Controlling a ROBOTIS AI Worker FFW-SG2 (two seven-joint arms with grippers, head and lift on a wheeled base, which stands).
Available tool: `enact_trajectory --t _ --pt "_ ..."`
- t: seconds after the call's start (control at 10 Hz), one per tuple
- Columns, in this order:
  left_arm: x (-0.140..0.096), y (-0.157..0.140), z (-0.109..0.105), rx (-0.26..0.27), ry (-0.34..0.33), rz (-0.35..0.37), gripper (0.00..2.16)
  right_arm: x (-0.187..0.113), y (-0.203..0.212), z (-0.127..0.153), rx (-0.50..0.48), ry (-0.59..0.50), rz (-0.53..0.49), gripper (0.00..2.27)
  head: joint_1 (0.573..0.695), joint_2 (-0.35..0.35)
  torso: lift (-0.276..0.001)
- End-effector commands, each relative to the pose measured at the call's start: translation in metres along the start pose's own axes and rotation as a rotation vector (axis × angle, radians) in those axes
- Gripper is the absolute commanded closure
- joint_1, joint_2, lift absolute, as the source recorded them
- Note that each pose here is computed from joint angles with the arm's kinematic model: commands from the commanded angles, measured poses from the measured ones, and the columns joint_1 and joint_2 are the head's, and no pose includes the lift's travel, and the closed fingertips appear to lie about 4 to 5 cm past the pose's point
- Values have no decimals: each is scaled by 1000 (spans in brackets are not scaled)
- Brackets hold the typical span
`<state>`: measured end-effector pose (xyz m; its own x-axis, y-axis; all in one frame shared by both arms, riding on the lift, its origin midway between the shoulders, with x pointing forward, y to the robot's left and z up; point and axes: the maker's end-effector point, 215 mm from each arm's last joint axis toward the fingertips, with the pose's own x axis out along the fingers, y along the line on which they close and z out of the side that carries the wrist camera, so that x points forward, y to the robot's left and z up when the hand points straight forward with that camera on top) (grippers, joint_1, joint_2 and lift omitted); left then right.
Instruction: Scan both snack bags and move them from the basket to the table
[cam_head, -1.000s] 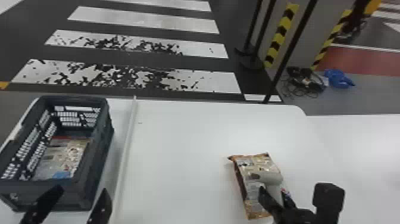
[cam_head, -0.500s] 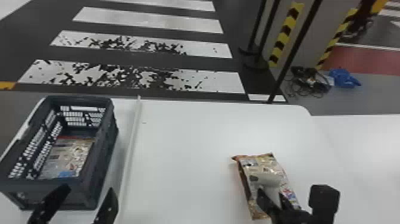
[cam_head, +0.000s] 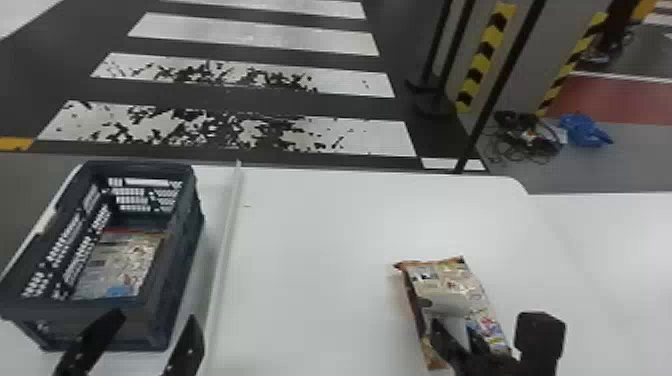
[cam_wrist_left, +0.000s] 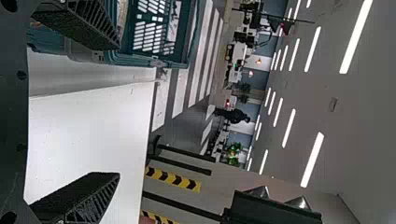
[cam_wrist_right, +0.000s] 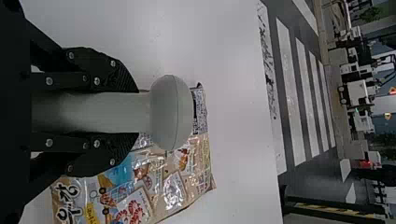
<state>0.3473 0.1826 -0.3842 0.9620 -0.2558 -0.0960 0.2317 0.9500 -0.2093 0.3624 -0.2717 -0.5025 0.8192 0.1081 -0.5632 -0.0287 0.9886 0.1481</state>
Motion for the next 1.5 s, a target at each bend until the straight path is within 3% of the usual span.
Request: enact_trajectory --t 0.0,0.3,0.6,0.9,1.1,1.4 --pt "0 0 0 0 -1 0 16 1 1 1 1 -4 2 2253 695 -146 -98" --pt "0 0 1 0 -1 -1 16 -12 -10 26 1 -47 -15 2253 695 -146 -98" --pt "0 -2 5 2 -8 -6 16 -20 -56 50 17 -78 -85 2253 695 -191 -98" --pt "-2 -5 9 4 -12 -12 12 -7 -114 47 27 -62 -159 2253 695 -266 -98" --pt "-6 -5 9 8 -9 -10 12 1 -141 53 5 -78 -155 2253 695 -319 -98" --pt "-8 -8 11 14 -8 -15 16 10 -181 56 -48 -94 -177 2253 695 -350 -98"
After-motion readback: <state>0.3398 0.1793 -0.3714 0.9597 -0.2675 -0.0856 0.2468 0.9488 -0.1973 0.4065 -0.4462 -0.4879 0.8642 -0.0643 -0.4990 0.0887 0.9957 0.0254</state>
